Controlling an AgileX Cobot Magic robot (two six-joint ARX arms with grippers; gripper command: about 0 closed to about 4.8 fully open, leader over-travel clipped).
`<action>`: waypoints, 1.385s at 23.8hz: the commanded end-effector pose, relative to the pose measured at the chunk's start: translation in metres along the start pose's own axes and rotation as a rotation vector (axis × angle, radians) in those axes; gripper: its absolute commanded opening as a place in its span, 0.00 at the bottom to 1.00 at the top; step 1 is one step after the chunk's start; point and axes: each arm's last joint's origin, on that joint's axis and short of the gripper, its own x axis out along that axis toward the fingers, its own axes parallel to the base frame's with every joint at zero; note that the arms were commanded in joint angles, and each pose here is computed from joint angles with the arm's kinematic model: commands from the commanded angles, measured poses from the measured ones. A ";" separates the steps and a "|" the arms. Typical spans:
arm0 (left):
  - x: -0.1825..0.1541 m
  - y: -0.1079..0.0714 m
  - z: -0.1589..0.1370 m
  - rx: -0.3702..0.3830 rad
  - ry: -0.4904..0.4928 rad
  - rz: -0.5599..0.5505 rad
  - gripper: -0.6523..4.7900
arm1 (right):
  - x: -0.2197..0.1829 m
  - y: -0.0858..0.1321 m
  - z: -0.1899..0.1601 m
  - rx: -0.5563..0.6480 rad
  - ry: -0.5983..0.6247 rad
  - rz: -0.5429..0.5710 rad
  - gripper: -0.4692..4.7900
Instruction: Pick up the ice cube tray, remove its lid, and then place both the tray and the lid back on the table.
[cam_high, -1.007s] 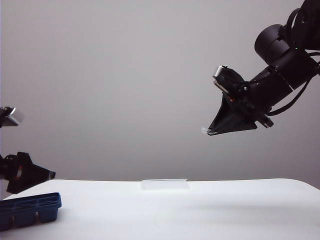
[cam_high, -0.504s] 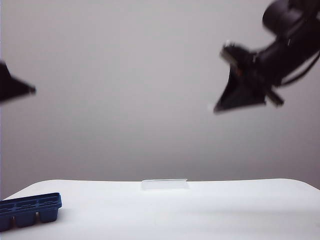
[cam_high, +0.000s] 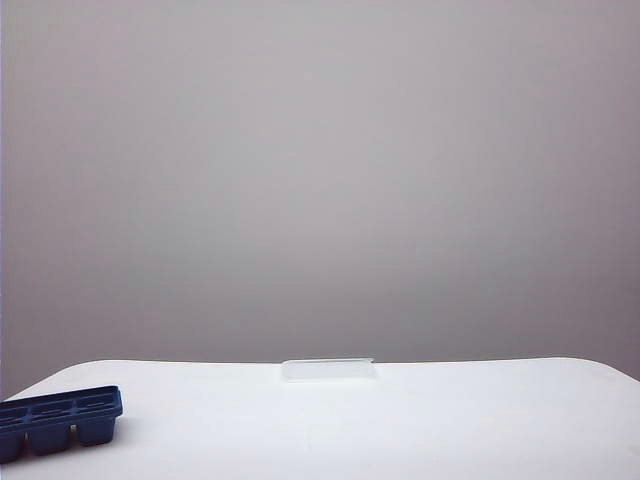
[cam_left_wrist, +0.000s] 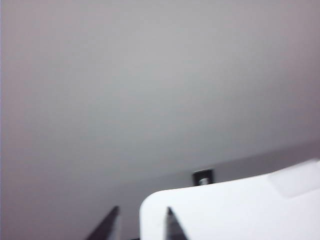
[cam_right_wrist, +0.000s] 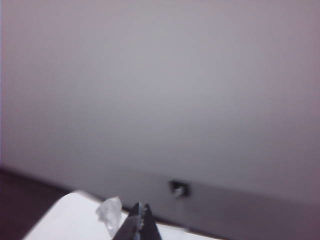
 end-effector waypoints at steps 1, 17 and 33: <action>-0.007 -0.002 -0.001 -0.085 0.019 -0.008 0.34 | -0.030 -0.001 -0.013 -0.041 -0.065 -0.105 0.08; -0.026 -0.020 -0.052 -0.230 -0.015 -0.114 0.15 | -0.116 -0.014 -0.137 0.016 -0.274 -0.265 0.08; -0.015 -0.027 -0.090 -0.260 0.092 -0.129 0.12 | -0.095 -0.036 -0.234 0.076 -0.024 -0.334 0.08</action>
